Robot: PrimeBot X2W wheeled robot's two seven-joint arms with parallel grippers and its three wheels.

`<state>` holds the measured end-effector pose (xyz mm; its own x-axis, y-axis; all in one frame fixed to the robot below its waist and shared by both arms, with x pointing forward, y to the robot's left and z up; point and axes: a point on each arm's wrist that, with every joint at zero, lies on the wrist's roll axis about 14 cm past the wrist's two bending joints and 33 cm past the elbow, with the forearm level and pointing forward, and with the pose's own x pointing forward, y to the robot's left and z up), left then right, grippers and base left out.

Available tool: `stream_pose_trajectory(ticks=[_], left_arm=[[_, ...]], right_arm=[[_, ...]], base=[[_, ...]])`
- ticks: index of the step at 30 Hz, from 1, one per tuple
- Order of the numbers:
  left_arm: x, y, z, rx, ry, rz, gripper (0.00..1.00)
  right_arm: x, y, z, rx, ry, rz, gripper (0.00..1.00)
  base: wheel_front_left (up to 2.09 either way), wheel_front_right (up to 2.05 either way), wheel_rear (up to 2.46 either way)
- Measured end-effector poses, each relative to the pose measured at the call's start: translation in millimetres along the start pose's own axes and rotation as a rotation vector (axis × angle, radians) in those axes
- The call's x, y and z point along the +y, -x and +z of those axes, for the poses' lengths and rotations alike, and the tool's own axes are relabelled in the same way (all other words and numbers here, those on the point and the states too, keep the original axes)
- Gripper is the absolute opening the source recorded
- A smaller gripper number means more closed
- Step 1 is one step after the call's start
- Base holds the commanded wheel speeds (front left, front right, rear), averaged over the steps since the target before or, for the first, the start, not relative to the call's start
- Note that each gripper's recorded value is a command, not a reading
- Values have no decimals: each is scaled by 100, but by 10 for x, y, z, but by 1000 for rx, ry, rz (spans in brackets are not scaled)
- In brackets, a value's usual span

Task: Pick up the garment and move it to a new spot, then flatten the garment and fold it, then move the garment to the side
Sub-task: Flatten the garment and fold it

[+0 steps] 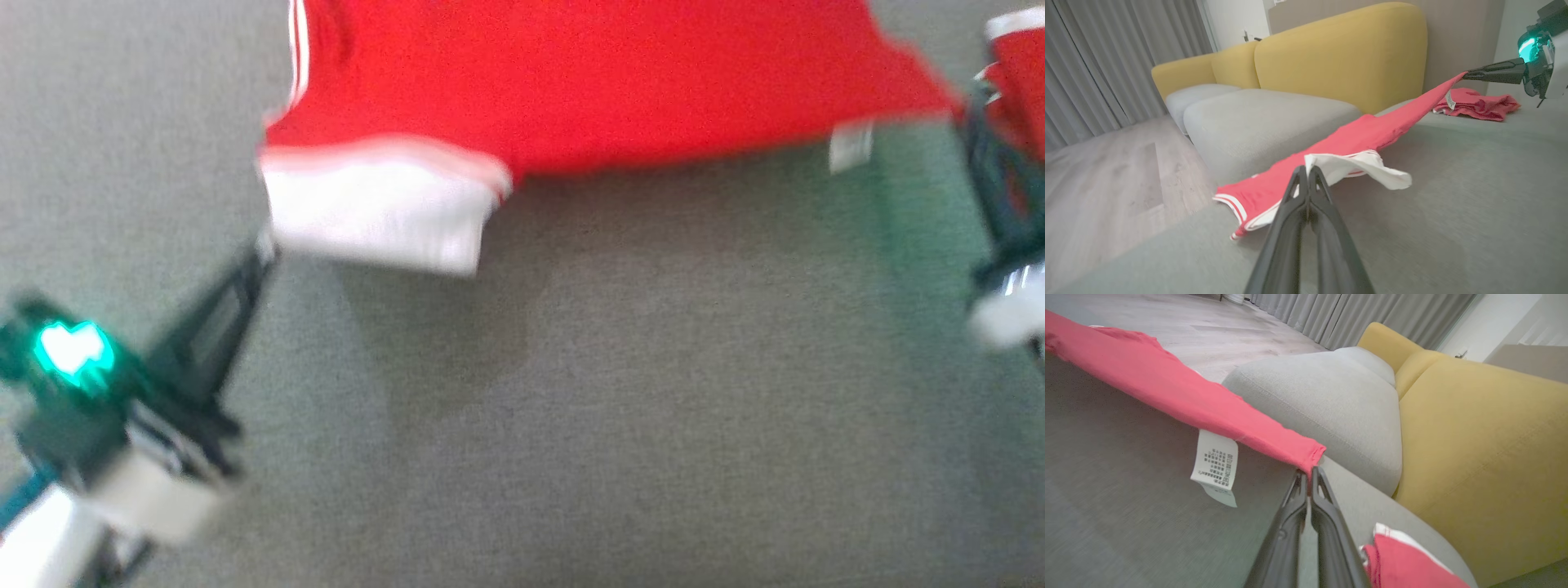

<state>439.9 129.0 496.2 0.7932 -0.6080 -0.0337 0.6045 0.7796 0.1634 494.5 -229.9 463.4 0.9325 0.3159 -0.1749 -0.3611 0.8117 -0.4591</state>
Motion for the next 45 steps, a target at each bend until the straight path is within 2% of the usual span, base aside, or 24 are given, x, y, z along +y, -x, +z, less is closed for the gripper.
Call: stream_pose_trajectory(ticks=[9, 13, 15, 21, 28, 33, 38, 45], left_arm=[[-600, 669, -287, 134, 183, -3, 0], [-788, 829, -285, 153, 259, -27, 0], [-752, 814, -222, 133, 264, -21, 0], [-547, 581, -116, 81, 203, -38, 0], [-174, -2, -23, 6, 93, -68, 0], [20, -375, -44, -7, 32, -98, 0], [357, -777, -82, -10, -40, -82, 0], [524, -1017, -326, 42, -36, -76, 0]], right_arm=[[299, 955, -281, 105, -90, -39, 0], [362, 1189, -318, 127, -108, -50, 0], [350, 1208, -323, 131, -113, -57, 0], [328, 1052, -330, 143, -128, -57, 0], [193, 557, -281, 116, -123, -59, 0], [162, 255, -375, 134, -108, -36, 0], [97, -87, -497, 149, -90, -15, 0], [77, -332, -649, 170, -81, 2, 0]], base=[[0, 0, 0], [0, 0, 0], [0, 0, 0], [0, 0, 0], [0, 0, 0], [0, 0, 0], [0, 0, 0], [0, 0, 0]])
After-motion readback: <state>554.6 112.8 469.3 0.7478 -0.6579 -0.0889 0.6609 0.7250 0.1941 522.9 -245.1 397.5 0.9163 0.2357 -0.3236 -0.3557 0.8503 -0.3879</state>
